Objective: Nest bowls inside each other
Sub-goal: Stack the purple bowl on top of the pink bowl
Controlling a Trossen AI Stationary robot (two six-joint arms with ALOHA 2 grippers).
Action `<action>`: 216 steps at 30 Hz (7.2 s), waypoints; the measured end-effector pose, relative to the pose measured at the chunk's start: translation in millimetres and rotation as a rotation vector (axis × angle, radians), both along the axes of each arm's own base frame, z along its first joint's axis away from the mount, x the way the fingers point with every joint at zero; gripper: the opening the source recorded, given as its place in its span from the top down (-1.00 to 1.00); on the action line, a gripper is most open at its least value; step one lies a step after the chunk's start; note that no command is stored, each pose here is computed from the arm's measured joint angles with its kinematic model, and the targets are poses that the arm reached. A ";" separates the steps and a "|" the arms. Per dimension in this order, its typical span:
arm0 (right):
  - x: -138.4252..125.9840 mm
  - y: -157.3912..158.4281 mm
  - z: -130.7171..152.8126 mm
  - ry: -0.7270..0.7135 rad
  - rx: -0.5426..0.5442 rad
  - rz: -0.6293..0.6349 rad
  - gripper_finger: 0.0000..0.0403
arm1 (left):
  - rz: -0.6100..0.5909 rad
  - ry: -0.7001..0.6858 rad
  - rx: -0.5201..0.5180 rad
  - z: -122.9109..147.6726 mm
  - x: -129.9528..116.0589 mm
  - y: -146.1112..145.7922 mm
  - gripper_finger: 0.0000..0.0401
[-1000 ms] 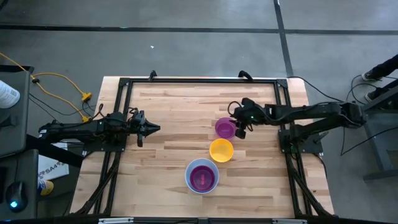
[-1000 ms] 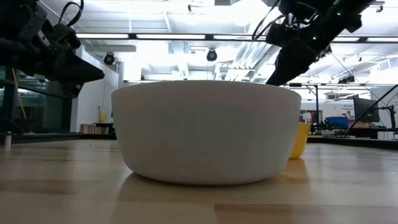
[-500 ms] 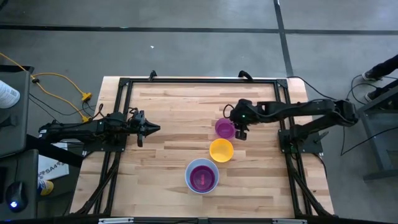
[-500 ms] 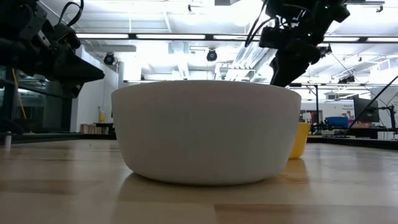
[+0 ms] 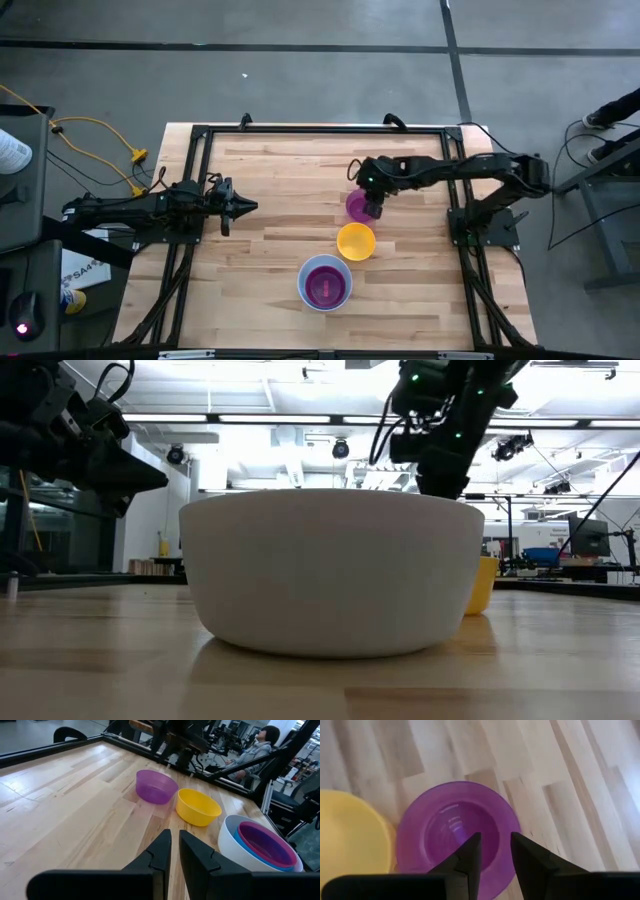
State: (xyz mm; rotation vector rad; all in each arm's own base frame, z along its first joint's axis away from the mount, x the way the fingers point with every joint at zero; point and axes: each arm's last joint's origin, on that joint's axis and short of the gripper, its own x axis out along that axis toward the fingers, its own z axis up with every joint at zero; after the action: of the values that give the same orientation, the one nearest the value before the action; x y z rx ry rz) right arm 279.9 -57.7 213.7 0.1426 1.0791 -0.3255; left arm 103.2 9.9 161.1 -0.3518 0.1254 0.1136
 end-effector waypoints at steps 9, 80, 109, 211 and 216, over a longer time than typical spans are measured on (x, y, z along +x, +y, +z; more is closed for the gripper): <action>12.6 -20.7 1.9 0.154 0.105 -0.224 0.52 | 0.000 0.000 0.000 0.0 0.0 0.0 0.81; 20.0 -27.1 -34.4 0.356 0.193 -0.365 0.52 | 0.000 0.000 0.000 0.0 0.0 0.0 0.81; 20.6 -27.9 -34.1 0.356 0.161 -0.327 0.97 | 0.001 0.000 0.000 0.0 0.0 0.0 0.81; 131.6 136.1 30.7 0.181 0.425 0.246 0.98 | 0.000 0.000 0.000 0.0 0.0 0.0 0.81; 136.5 137.7 22.7 0.178 0.436 0.249 0.98 | 0.000 -0.001 0.000 0.1 0.0 0.0 0.81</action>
State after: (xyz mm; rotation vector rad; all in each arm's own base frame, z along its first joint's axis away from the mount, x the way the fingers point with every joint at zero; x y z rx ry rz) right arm 416.4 80.0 236.4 0.3692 1.3186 0.1279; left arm 103.2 9.9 161.2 -0.3517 0.1246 0.1138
